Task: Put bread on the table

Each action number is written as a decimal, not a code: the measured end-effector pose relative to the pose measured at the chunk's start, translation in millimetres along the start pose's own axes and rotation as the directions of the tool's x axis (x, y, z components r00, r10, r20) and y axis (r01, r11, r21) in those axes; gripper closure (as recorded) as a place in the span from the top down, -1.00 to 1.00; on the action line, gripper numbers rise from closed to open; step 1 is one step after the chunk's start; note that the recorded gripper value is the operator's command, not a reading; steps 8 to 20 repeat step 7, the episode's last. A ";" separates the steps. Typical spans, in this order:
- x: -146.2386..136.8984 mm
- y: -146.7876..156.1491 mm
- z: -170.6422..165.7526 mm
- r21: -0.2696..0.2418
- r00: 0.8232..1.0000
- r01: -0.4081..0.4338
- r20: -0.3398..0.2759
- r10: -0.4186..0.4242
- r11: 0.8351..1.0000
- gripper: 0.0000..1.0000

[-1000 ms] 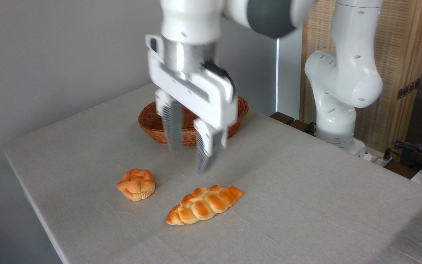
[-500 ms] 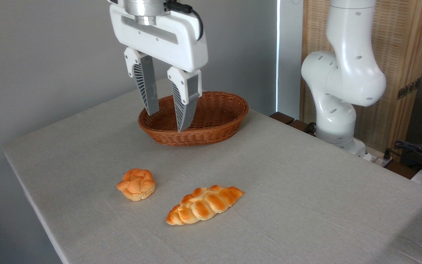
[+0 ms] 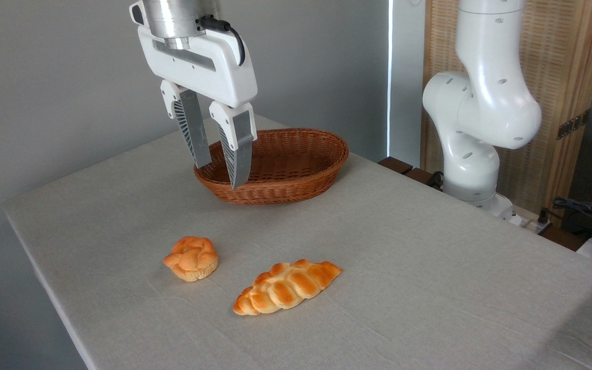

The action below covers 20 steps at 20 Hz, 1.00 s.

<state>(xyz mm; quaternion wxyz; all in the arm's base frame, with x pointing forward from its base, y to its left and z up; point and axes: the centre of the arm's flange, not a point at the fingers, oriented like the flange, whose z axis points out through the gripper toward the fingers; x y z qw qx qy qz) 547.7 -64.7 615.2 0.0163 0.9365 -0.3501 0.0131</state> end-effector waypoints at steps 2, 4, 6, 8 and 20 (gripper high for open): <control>-0.4 -0.2 3.0 -0.003 1.000 0.001 0.005 -0.001 1.000 1.00; -0.8 -0.3 5.6 -0.006 1.000 0.001 0.009 -0.001 1.000 1.00; -1.1 -0.6 5.8 -0.007 1.000 0.002 0.010 -0.002 1.000 1.00; -1.6 -0.9 5.6 -0.007 1.000 0.003 0.010 -0.003 1.000 1.00; -1.6 -0.9 5.6 -0.007 1.000 0.003 0.010 -0.003 1.000 1.00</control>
